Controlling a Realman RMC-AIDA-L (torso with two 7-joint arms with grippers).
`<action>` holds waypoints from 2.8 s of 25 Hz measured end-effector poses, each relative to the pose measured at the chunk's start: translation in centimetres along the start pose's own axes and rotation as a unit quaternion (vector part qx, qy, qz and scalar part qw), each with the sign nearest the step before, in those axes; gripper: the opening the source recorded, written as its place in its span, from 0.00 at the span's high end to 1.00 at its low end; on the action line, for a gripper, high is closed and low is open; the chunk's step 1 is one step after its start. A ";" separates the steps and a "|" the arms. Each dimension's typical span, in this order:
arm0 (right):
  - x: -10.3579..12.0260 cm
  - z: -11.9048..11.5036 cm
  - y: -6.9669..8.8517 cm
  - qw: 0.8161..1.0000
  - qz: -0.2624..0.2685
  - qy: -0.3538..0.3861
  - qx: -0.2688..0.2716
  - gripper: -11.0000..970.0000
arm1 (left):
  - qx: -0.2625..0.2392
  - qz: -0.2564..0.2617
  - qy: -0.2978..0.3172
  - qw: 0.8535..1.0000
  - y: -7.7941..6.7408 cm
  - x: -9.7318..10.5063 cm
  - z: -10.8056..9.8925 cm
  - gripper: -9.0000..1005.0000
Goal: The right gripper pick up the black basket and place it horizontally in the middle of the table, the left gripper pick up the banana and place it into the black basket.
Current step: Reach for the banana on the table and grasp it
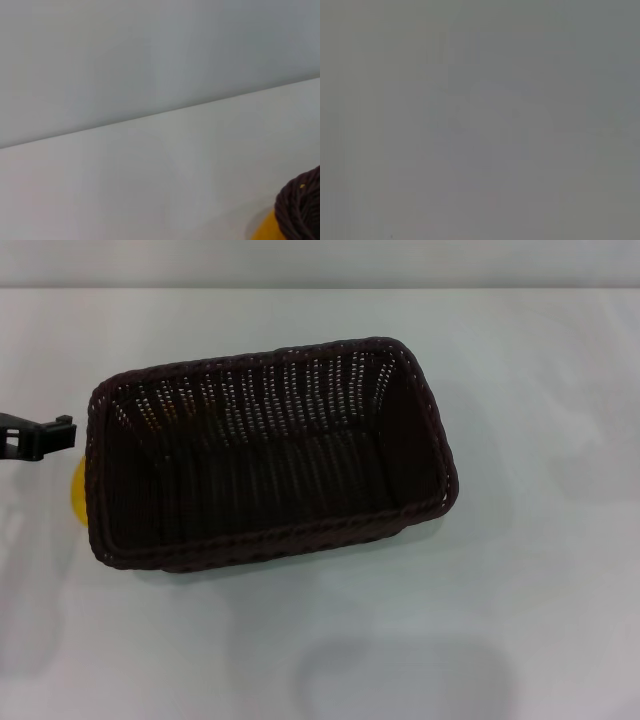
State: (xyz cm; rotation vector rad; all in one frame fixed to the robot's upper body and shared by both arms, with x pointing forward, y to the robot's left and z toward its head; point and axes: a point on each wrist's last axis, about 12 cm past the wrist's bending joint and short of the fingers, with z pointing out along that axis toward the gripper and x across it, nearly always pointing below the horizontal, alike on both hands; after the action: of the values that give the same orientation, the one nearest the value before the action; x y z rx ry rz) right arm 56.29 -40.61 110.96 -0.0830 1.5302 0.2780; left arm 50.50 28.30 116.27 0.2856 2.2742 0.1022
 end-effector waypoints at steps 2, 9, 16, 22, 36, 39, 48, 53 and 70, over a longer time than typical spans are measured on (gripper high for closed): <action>0.0 0.0 0.0 1.000 0.000 0.000 0.000 0.12 | 0.000 -0.002 0.001 1.000 0.1 0.1 0.2 0.13; 0.0 0.0 0.0 1.000 0.000 0.000 -0.001 0.12 | 0.005 -0.006 0.001 1.000 -0.1 0.4 0.9 0.13; 0.0 0.0 0.1 1.000 0.000 -0.001 -0.002 0.12 | 0.016 -0.016 0.002 1.000 -0.4 0.8 1.5 0.13; -0.1 0.2 0.1 1.000 -0.002 -0.001 -0.003 0.12 | 0.021 -0.022 0.006 1.000 -0.7 1.3 2.1 0.13; -0.3 0.4 0.1 1.000 -0.004 -0.002 -0.004 0.12 | 0.023 -0.022 -0.008 0.999 -1.0 0.6 1.2 0.13; -0.4 0.4 0.0 1.000 -0.004 -0.003 -0.002 0.12 | 0.023 -0.026 -0.010 0.999 -1.0 0.5 1.0 0.13; -0.5 0.5 -0.1 1.000 -0.004 -0.005 -0.002 0.12 | 0.012 -0.034 -0.001 0.999 -1.0 0.9 0.9 0.13; -0.5 0.5 -0.1 1.000 -0.004 -0.006 -0.002 0.12 | 0.007 -0.039 0.006 0.999 -0.7 1.4 1.3 0.13; -0.1 0.1 0.0 1.000 0.000 -0.002 0.000 0.12 | 0.004 -0.046 0.019 0.999 -0.4 3.5 3.6 0.13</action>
State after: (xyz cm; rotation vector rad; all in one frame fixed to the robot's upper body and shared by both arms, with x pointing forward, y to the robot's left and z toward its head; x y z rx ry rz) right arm 56.35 -40.65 111.08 -0.0832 1.5254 0.2778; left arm 50.91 28.72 111.25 0.1835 2.3219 0.0503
